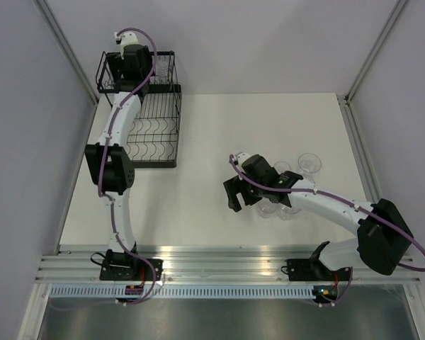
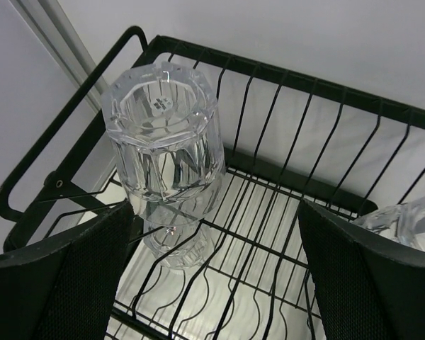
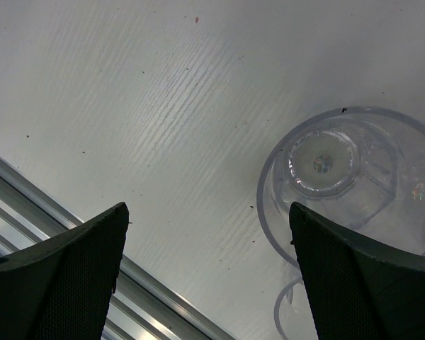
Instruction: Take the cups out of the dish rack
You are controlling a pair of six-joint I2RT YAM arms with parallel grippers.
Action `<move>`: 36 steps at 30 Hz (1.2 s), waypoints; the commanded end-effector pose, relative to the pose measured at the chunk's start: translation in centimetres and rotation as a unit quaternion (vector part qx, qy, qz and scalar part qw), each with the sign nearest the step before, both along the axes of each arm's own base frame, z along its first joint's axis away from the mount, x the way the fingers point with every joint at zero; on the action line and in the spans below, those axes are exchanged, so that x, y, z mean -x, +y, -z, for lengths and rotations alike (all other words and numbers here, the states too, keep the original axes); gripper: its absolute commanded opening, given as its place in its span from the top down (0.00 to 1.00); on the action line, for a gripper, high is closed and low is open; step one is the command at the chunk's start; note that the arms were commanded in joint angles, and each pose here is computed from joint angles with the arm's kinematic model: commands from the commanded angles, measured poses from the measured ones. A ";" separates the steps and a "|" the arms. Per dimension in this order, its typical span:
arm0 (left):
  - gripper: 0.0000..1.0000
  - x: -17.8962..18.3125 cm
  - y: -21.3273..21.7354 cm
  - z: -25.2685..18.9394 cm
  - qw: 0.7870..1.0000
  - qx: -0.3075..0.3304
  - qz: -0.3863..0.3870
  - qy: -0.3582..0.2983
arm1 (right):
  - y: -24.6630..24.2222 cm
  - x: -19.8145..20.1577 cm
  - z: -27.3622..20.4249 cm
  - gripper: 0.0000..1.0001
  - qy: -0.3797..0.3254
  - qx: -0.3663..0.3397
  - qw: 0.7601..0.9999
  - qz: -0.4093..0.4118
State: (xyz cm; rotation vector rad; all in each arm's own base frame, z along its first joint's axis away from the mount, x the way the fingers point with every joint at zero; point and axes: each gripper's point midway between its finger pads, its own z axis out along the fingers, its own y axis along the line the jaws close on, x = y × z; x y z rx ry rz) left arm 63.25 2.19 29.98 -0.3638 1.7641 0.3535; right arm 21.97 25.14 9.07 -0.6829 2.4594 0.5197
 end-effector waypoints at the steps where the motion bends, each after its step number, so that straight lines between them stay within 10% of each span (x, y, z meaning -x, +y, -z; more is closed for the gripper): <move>1: 0.00 -0.5 1.8 -0.7 0.999 -0.015 -0.025 -0.016 | 0.7 -0.7 -0.6 0.02 -0.011 -0.012 1.000 0.001; 28: 0.01 -5.1 9.0 5.3 0.996 0.001 -0.067 -0.058 | 0.1 -0.4 2.8 0.02 0.038 0.046 0.998 0.003; 36: 0.44 -5.0 7.7 5.9 0.999 0.012 -0.038 -0.036 | 0.0 -0.5 3.1 0.02 0.040 0.048 0.998 0.005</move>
